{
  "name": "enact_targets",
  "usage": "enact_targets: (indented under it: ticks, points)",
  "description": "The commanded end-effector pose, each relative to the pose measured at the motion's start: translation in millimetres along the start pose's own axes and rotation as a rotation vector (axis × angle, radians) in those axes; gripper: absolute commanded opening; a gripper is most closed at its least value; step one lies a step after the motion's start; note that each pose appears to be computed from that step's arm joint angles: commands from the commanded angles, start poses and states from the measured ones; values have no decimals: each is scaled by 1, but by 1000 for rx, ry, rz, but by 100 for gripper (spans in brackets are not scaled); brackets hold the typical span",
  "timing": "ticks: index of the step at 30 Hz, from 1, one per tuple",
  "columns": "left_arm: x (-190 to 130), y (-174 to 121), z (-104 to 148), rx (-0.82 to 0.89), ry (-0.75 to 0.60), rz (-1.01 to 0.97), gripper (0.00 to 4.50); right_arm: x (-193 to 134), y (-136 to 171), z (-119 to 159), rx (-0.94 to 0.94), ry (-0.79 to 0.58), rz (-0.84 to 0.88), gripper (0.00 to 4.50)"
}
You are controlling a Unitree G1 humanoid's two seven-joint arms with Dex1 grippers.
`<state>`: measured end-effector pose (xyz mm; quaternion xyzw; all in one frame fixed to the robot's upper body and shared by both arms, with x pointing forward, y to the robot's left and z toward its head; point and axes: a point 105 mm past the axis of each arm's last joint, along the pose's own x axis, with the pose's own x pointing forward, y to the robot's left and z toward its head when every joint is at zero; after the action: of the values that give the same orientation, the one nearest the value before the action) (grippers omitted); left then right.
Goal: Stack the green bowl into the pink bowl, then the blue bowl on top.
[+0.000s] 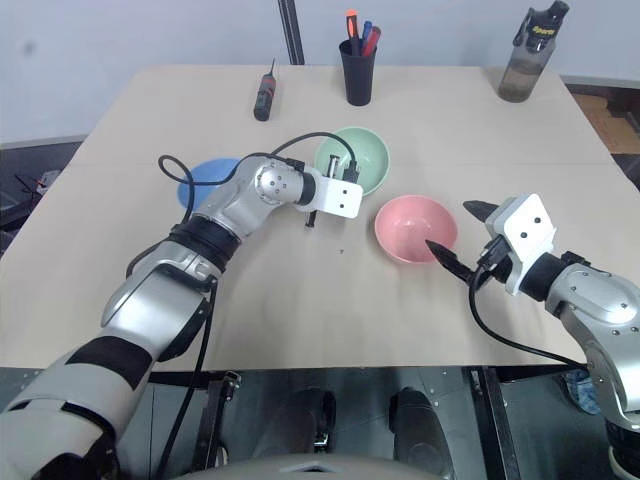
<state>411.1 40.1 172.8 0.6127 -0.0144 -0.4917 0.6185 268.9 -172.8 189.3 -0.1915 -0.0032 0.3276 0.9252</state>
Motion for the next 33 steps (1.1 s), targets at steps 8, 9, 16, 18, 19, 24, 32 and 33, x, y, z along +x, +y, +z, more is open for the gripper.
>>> enact_targets:
  ticks: [8,9,16,18,19,24,32,33]
  points:
    - [-45,27,84,60,-414,-22,25,-53,-19,4,-35,-81,-18,437]
    - [-46,24,89,68,-442,-41,25,-58,-18,3,-36,-81,-13,437]
    - [-44,8,109,83,-556,-159,25,-75,-20,1,-27,-95,-31,437]
    - [-44,2,114,71,-604,-204,86,-79,-16,2,-16,-113,-24,437]
    - [-42,1,115,67,-612,-211,119,-80,-15,2,-11,-120,-22,437]
    - [-44,11,118,19,-636,-140,326,-82,-15,1,-6,-120,-9,437]
    - [-85,26,64,-180,-444,76,326,-65,-13,3,5,-149,83,437]
    - [-91,26,55,-213,-406,108,326,-63,-13,3,6,-151,94,437]
